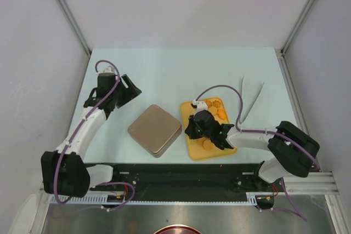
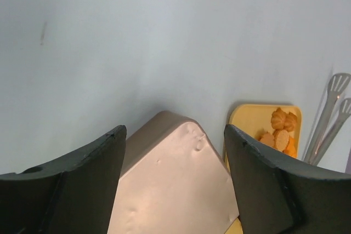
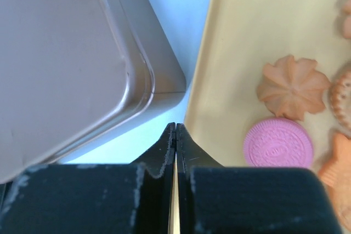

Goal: Pack the cookies

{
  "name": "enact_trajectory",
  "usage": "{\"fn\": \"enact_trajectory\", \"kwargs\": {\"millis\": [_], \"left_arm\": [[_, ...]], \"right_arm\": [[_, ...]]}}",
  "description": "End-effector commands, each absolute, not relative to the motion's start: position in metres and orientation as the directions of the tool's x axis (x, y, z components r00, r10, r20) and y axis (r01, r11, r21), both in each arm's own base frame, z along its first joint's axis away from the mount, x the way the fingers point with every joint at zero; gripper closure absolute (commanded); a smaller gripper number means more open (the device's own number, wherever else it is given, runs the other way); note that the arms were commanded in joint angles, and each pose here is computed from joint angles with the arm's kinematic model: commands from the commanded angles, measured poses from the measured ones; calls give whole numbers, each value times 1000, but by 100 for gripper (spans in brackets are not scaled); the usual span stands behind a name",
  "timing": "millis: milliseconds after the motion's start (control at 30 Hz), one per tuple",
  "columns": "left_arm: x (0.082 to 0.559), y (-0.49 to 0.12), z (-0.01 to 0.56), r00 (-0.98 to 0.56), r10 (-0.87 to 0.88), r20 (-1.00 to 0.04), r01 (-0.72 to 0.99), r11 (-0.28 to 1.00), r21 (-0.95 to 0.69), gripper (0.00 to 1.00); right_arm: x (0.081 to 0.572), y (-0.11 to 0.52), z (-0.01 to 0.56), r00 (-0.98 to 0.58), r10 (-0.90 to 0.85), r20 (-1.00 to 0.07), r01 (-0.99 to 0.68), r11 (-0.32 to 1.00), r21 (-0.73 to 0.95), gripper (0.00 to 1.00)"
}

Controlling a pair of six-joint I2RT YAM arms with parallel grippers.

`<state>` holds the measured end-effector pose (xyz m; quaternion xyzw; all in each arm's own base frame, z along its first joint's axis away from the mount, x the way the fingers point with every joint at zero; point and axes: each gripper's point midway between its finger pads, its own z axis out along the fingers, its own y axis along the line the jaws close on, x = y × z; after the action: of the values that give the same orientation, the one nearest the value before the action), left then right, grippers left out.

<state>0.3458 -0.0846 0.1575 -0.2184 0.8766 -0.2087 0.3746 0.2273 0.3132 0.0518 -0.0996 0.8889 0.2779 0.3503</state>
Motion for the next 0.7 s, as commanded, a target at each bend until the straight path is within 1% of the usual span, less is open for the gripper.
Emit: {"fn": "enact_trajectory", "kwargs": {"millis": [0, 33, 67, 100, 133, 167, 200, 267, 300, 333, 367, 433, 467, 567, 667], "left_arm": [[323, -49, 162, -550, -576, -605, -366, 817, -445, 25], [315, -46, 164, -534, -584, -612, -378, 812, -445, 25], [307, -41, 153, -524, -600, -605, -413, 800, -435, 25], [302, -40, 150, -516, -608, -603, -421, 793, -440, 25], [295, -38, 139, -519, -617, -591, -442, 786, -432, 26], [291, -38, 141, -499, -636, -588, -447, 770, -454, 26], [288, -38, 138, -493, -647, -582, -455, 762, -461, 26], [280, -41, 128, -497, -668, -554, -466, 744, -479, 25], [280, -44, 127, -495, -672, -551, -455, 741, -494, 24], [276, -45, 116, -505, -675, -537, -460, 737, -494, 23], [273, -50, 114, -510, -687, -518, -452, 726, -517, 21], [276, -56, 111, -510, -686, -519, -417, 725, -548, 18], [281, -56, 115, -504, -677, -537, -396, 733, -554, 15], [291, -62, 126, -517, -646, -561, -337, 756, -560, 9], [304, -71, 138, -554, -607, -570, -274, 779, -564, 5]], "right_arm": [[237, 302, 87, -675, 55, -736, -353, 852, 387, 100], [237, 299, 92, -670, 62, -740, -349, 853, 388, 96], [238, 296, 98, -663, 67, -746, -348, 855, 385, 89], [239, 293, 109, -651, 82, -754, -350, 850, 394, 69], [240, 292, 114, -649, 89, -756, -350, 846, 401, 59], [239, 293, 121, -649, 92, -755, -364, 834, 415, 51], [243, 292, 131, -643, 110, -758, -366, 825, 430, 39], [238, 301, 138, -666, 105, -738, -402, 784, 474, 29], [238, 305, 143, -669, 111, -735, -414, 766, 492, 21], [233, 311, 144, -685, 109, -720, -428, 740, 519, 18], [233, 316, 148, -684, 119, -719, -439, 720, 537, 13], [226, 326, 147, -716, 119, -688, -446, 680, 582, 9], [226, 331, 149, -719, 130, -682, -447, 665, 598, 7], [222, 341, 147, -745, 141, -652, -436, 636, 637, 6], [221, 350, 144, -758, 149, -635, -430, 618, 658, 6]]}}
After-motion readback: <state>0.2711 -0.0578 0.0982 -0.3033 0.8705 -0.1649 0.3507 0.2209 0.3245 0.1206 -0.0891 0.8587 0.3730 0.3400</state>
